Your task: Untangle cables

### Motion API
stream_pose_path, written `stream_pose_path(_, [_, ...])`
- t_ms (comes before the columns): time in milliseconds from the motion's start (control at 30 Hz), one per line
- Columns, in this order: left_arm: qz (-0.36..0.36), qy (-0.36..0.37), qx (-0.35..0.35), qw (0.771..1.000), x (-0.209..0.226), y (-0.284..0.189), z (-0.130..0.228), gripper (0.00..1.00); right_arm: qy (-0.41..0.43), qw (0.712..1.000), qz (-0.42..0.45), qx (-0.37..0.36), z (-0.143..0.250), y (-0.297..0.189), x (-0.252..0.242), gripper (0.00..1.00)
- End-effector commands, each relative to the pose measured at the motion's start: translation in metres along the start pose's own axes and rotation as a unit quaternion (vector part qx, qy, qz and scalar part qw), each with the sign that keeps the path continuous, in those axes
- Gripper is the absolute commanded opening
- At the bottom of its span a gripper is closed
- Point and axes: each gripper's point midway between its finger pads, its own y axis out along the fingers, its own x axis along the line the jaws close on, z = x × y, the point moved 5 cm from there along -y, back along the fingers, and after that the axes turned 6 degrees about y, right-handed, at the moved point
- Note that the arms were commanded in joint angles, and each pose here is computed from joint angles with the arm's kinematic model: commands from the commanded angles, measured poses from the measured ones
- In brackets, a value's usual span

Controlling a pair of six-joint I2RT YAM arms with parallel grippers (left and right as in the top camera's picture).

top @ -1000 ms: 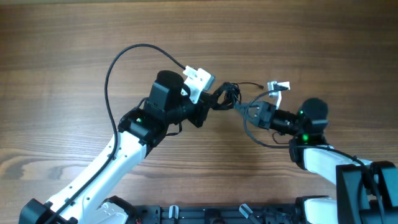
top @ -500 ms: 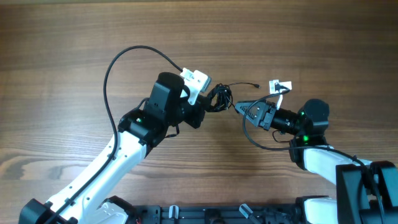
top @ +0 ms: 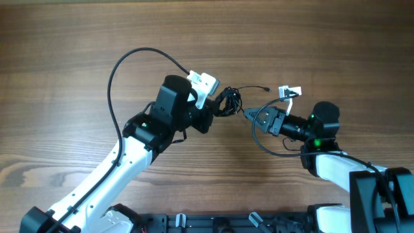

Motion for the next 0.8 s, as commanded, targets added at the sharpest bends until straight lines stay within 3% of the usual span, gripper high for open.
stream_pose_path(0, [0.003,-0.012,-0.007,1.0,-0.002,-0.001,-0.005,0.04,-0.02,1.0,-0.001,0.003,0.001,0.003,0.002,0.43])
stream_pose_path(367, [0.014,-0.039,-0.002,0.999,-0.012,0.001,-0.003,0.04,-0.027,1.0,0.002,0.013,0.011,0.018,0.007,0.42])
stream_pose_path(700, [-0.001,-0.028,0.008,1.0,-0.018,0.006,0.001,0.04,-0.011,0.999,-0.025,0.027,0.012,0.018,0.017,0.28])
stream_pose_path(733, [-0.01,-0.028,0.007,1.0,-0.016,0.006,0.001,0.04,-0.008,0.999,-0.024,0.028,0.013,0.018,0.016,0.34])
stream_pose_path(767, [-0.029,-0.028,0.006,0.999,-0.011,0.006,0.001,0.04,-0.004,0.999,-0.019,0.027,0.013,0.018,0.014,0.48])
